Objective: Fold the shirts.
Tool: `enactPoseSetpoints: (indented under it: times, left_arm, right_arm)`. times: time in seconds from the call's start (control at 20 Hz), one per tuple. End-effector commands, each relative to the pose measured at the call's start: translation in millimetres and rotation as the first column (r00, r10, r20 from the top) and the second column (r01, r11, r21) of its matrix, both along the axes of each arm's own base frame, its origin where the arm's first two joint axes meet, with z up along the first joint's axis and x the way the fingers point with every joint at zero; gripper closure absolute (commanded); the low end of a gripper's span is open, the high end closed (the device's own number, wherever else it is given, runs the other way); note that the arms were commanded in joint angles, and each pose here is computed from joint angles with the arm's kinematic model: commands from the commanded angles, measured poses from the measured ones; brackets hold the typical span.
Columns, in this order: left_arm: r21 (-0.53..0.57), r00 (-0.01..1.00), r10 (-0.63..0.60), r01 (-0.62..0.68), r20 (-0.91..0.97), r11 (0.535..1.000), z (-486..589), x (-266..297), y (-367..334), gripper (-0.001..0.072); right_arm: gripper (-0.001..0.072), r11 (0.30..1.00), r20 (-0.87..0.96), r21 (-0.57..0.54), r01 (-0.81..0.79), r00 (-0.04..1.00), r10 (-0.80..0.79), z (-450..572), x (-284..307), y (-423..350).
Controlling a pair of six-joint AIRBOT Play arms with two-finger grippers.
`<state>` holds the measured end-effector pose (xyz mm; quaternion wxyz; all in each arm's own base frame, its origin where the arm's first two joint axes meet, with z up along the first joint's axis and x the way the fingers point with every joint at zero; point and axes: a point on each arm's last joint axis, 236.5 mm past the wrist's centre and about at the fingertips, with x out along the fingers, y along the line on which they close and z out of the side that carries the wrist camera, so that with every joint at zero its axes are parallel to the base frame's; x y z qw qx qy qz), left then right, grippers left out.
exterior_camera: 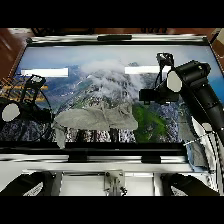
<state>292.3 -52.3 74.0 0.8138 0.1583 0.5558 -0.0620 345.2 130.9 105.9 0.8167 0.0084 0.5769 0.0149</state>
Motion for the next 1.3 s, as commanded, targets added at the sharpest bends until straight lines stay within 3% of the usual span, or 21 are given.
enactPoseSetpoints:
  times: [0.0,0.4,0.6,0.75,0.95,1.1,1.25]
  left_arm:
    - [0.0,1.0,0.0,0.0,0.0,1.0,0.1,0.2,-0.1,0.0432]
    - [0.0,1.0,0.0,0.0,0.0,1.0,0.1,0.2,-0.1,0.0432]
    - [0.004,1.0,-0.009,0.009,0.0,1.0,0.1,0.3,0.0,0.0433]
    - [0.117,0.967,-0.25,0.245,0.036,0.962,5.5,16.9,-0.5,0.0432]
    - [0.122,0.915,-0.319,0.297,0.247,0.947,29.7,60.3,-21.4,0.0432]
    - [-0.141,0.919,-0.156,0.219,0.361,0.965,43.3,71.2,-61.9,0.0433]
    - [-0.308,0.95,-0.032,0.132,0.31,0.942,40.0,62.9,-80.8,0.0433]
  right_arm:
    - [0.024,1.0,0.0,0.0,-0.001,1.0,0.001,-0.1,-0.1,0.3]
    - [0.0241,1.0,0.001,0.0,-0.001,1.0,0.001,0.0,0.2,0.3]
    - [0.0241,0.999,0.338,0.02,-0.038,0.941,0.029,39.8,70.0,9.6]
    - [0.0241,0.993,0.512,0.079,-0.092,0.858,0.039,73.1,100.5,28.8]
    - [0.0241,0.978,0.676,0.135,-0.162,0.737,0.029,115.7,124.2,48.9]
    - [0.0241,0.941,0.812,0.222,-0.255,0.583,-0.034,168.3,136.9,72.1]
    - [0.0241,0.936,0.777,0.251,-0.246,0.628,-0.043,158.0,132.4,73.8]
